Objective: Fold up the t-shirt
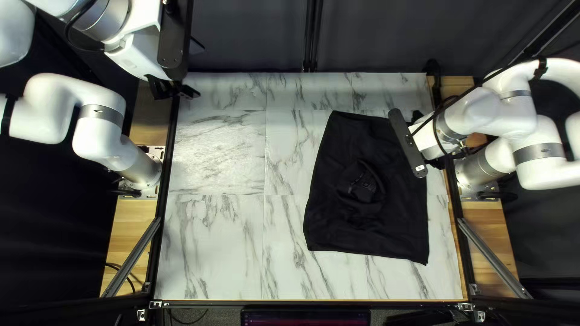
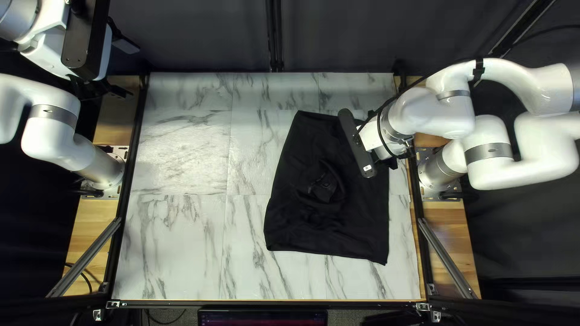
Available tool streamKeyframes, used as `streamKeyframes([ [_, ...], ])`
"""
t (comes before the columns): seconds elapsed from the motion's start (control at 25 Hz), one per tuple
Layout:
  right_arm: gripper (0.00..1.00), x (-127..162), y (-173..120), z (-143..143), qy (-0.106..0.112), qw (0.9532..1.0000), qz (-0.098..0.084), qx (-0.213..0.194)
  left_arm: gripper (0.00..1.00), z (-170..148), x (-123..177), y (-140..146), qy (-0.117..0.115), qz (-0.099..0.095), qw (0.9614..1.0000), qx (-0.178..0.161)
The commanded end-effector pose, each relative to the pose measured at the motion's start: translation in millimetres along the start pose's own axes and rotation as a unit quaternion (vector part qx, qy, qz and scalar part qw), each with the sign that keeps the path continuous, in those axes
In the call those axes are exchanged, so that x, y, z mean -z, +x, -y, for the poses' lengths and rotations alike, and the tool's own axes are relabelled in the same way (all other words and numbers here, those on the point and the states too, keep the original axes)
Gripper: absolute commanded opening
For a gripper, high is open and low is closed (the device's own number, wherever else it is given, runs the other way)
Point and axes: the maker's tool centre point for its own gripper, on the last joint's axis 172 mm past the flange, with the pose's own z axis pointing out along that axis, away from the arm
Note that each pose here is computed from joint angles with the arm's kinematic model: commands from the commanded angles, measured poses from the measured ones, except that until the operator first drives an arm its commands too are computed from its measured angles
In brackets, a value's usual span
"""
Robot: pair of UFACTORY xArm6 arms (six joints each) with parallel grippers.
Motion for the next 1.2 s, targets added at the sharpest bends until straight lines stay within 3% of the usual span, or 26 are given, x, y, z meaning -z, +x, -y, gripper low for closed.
streamKeyframes([
  [0.04,1.0,-22.4,-5.0,-8.4,-0.009,0.9987,-0.043,0.024,1.0,0.0,0.0,0.0,0.0,0.0,1.0,0.0],
  [0.08,1.0,-25.9,-4.5,-9.2,-0.013,0.9984,-0.045,0.031,1.0,0.0,0.0,0.0,0.0,0.0,1.0,0.0],
  [0.16,1.0,-35.0,-8.8,-10.7,-0.029,0.9984,-0.028,0.04,1.0,0.0,0.0,0.0,0.0,0.0,1.0,0.0],
  [0.48,1.0,-35.6,-11.8,-12.2,-0.033,0.9982,-0.026,0.042,1.0,0.0,0.0,0.0,0.0,0.0,1.0,0.0],
  [0.68,1.0,-54.9,8.4,-4.6,-0.021,0.997,-0.03,0.069,1.0,0.0,0.0,0.0,0.0,0.0,1.0,0.0],
  [1.2,1.0,-97.6,22.0,1.9,-0.013,0.9955,0.011,0.093,1.0,0.0,0.0,0.0,0.0,0.0,1.0,0.0],
])
